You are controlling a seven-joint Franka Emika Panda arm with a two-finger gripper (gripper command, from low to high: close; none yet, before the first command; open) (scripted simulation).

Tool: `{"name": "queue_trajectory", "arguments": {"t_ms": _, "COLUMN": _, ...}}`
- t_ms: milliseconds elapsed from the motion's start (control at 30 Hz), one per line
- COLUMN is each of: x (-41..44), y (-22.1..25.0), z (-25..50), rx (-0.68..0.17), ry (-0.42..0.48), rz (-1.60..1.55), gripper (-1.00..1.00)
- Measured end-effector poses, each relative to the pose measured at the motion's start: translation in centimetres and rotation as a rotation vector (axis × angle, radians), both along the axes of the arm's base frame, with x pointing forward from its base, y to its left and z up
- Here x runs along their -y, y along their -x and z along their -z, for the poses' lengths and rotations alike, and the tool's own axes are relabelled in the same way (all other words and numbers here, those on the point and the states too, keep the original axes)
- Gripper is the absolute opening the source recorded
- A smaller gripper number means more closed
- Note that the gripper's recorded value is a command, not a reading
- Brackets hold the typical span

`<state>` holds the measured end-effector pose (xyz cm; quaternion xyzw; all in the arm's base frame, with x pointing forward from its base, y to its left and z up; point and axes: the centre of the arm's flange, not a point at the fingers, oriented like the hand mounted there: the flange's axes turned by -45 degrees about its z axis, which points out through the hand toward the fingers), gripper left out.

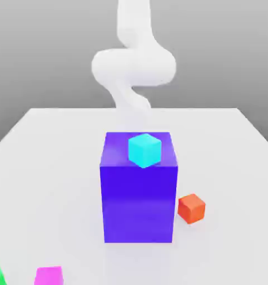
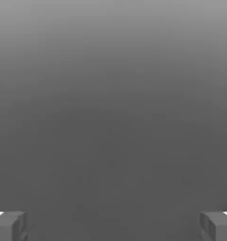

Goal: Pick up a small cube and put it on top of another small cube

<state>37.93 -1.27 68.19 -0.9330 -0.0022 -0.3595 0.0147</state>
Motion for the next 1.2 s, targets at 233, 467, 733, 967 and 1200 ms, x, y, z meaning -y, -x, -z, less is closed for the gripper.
{"name": "queue_trajectory", "arguments": {"t_ms": 233, "x": 3.4, "y": -8.0, "z": 9.8, "rx": -0.176, "ry": -0.033, "rz": -0.055, "gripper": 0.00}}
{"name": "queue_trajectory", "arguments": {"t_ms": 467, "x": 6.5, "y": -13.1, "z": 21.0, "rx": -0.340, "ry": -0.042, "rz": -0.085, "gripper": 0.00}}
{"name": "queue_trajectory", "arguments": {"t_ms": 733, "x": 10.6, "y": -15.2, "z": 34.6, "rx": -0.524, "ry": -0.016, "rz": -0.093, "gripper": 0.00}}
{"name": "queue_trajectory", "arguments": {"t_ms": 967, "x": 14.4, "y": -13.9, "z": 45.8, "rx": -0.684, "ry": 0.045, "rz": -0.098, "gripper": 0.00}}
{"name": "queue_trajectory", "arguments": {"t_ms": 1200, "x": 15.6, "y": -13.1, "z": 54.6, "rx": -0.732, "ry": 0.071, "rz": -0.100, "gripper": -1.00}}
